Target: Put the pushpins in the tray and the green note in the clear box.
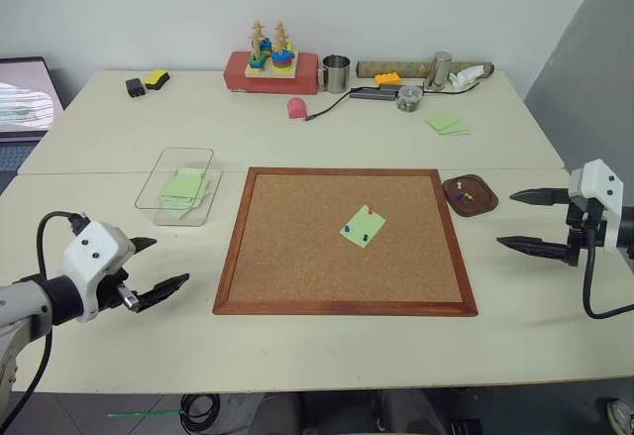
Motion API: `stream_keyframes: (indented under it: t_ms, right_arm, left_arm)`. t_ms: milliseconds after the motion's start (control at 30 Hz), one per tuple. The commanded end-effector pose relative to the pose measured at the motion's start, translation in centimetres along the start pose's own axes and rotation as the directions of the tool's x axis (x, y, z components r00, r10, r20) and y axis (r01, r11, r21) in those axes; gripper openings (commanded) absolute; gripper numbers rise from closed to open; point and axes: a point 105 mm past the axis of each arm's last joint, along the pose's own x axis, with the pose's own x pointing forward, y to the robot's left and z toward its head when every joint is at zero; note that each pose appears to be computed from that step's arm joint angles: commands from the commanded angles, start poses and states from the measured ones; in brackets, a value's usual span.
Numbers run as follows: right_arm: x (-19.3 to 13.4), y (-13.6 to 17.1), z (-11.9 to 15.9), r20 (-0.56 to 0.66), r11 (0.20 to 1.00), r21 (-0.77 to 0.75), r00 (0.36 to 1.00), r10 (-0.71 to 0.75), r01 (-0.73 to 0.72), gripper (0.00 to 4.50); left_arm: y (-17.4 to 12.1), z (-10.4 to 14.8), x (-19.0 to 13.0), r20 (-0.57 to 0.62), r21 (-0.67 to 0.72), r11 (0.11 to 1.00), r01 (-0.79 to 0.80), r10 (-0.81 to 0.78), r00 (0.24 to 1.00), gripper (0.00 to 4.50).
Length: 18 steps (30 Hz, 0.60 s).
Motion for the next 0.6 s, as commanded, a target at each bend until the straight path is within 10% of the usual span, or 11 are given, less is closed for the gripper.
stream_keyframes:
  t_ms: [33, 600]
  right_arm:
    - [-0.1, 0.1, 0.8, 0.013, 0.999, -0.033, 1.0, 0.006, -0.006, 4.46]
    - [0.5, 0.4, 1.4, 0.039, 0.999, -0.039, 0.999, 0.027, -0.026, 4.46]
  left_arm:
    - [0.3, 1.2, -0.2, 0.028, 0.033, 0.999, -0.018, 0.017, 0.999, 4.5]
    - [-0.9, 3.2, 1.3, 0.118, 0.001, 0.999, 0.047, -0.047, 0.992, 4.5]
